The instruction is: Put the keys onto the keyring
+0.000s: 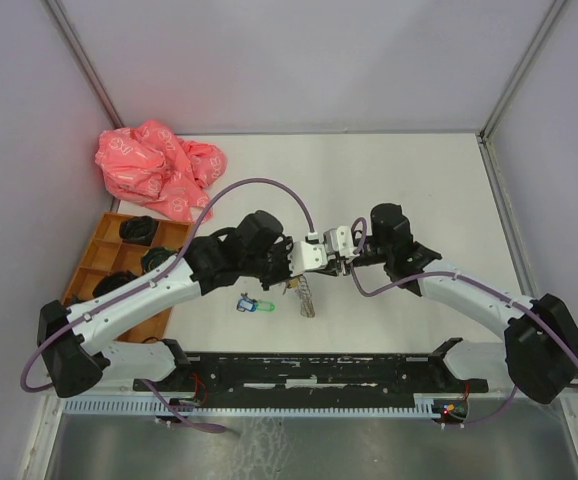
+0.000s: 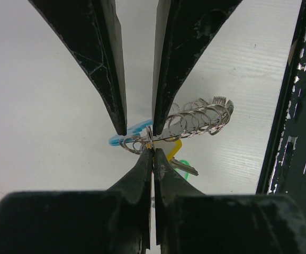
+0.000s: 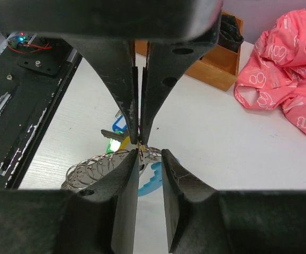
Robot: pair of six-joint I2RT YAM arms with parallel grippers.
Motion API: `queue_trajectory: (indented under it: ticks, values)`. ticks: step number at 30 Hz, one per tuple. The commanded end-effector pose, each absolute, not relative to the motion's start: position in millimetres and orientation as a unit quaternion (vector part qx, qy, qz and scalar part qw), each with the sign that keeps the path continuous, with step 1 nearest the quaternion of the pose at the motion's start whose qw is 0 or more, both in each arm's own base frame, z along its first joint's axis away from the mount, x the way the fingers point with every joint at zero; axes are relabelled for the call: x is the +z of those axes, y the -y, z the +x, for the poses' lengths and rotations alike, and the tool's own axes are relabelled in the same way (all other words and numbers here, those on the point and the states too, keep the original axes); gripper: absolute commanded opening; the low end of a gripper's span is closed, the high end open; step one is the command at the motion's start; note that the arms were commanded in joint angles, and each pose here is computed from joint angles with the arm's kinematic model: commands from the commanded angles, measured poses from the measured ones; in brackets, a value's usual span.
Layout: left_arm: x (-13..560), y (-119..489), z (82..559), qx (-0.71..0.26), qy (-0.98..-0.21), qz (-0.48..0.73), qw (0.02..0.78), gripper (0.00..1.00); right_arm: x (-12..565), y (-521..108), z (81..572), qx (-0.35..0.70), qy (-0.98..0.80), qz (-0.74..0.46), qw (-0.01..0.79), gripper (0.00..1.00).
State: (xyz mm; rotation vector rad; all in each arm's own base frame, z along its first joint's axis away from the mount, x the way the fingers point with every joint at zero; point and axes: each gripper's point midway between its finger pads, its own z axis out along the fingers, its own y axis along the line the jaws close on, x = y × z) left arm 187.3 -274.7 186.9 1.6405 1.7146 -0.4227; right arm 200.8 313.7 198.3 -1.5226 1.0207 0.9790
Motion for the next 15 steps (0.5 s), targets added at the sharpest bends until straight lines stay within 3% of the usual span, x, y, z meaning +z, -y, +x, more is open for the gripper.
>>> queue_trajectory:
  ticks: [1,15]
  values:
    - [233.1,298.5,193.3,-0.194,-0.608,0.628,0.445,0.03,182.4,-311.0,200.6,0.415,-0.443,-0.626,0.489,0.31]
    - [227.6,297.6,194.2,-0.191,-0.612,0.628,0.441,0.03,191.6,-303.5,210.2,0.420,-0.442,-0.601,0.517,0.34]
